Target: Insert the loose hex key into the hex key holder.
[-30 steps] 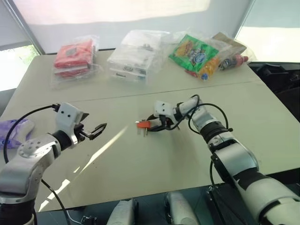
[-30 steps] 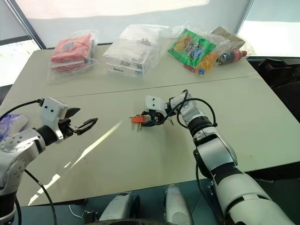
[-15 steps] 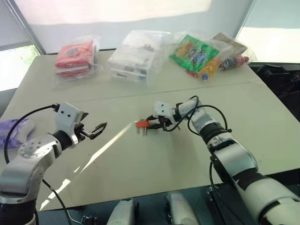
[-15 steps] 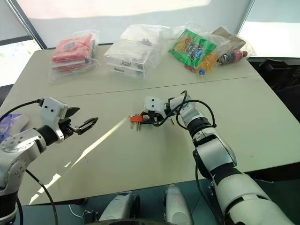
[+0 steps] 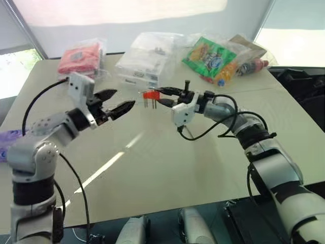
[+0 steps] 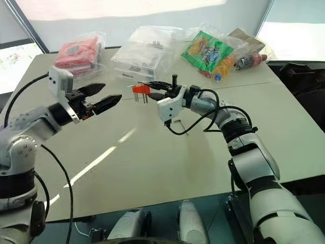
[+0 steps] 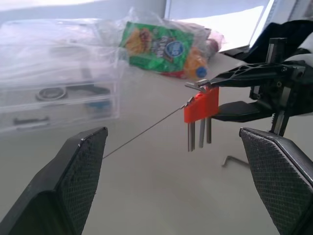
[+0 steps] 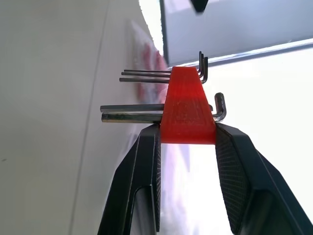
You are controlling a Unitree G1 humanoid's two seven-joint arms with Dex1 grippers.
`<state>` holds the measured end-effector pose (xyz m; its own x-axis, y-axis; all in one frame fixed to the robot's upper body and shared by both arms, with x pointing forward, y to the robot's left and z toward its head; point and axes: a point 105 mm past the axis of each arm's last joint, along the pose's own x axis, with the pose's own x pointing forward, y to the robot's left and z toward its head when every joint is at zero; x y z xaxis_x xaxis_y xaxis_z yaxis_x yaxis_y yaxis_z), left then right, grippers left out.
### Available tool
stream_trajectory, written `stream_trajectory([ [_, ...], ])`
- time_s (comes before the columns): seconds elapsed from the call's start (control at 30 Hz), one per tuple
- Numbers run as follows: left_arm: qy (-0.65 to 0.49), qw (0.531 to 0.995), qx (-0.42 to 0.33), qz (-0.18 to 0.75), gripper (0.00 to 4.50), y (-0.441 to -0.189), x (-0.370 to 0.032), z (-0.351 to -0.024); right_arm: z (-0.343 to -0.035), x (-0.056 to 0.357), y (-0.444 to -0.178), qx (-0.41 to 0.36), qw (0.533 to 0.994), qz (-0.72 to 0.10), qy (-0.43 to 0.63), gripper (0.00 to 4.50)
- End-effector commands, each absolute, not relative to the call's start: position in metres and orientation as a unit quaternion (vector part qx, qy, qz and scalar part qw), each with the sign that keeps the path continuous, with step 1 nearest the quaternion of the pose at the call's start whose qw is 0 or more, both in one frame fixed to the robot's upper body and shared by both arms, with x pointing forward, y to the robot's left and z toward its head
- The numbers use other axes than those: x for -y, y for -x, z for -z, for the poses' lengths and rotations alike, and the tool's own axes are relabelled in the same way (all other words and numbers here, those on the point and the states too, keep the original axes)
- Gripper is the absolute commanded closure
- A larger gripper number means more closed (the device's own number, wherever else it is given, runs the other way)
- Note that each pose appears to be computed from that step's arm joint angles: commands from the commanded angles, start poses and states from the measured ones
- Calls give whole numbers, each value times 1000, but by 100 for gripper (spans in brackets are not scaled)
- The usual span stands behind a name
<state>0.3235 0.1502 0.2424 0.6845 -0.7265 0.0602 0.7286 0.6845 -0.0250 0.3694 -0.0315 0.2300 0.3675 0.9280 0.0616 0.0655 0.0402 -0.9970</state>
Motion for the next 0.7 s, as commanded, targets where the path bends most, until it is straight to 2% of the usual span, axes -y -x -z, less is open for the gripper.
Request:
stream_trajectory([
  [0.03, 42, 893, 29, 447, 0, -320, -137, -254, -254, 26, -350, 497, 554, -344, 572, 352],
  [0.23, 42, 866, 22, 497, 0, -318, -119, -255, -260, 24, -340, 520, 541, -337, 568, 352],
  [0.7, 48, 864, 44, 499, 0, -322, -116, -263, -256, 23, -335, 516, 537, -349, 569, 352],
])
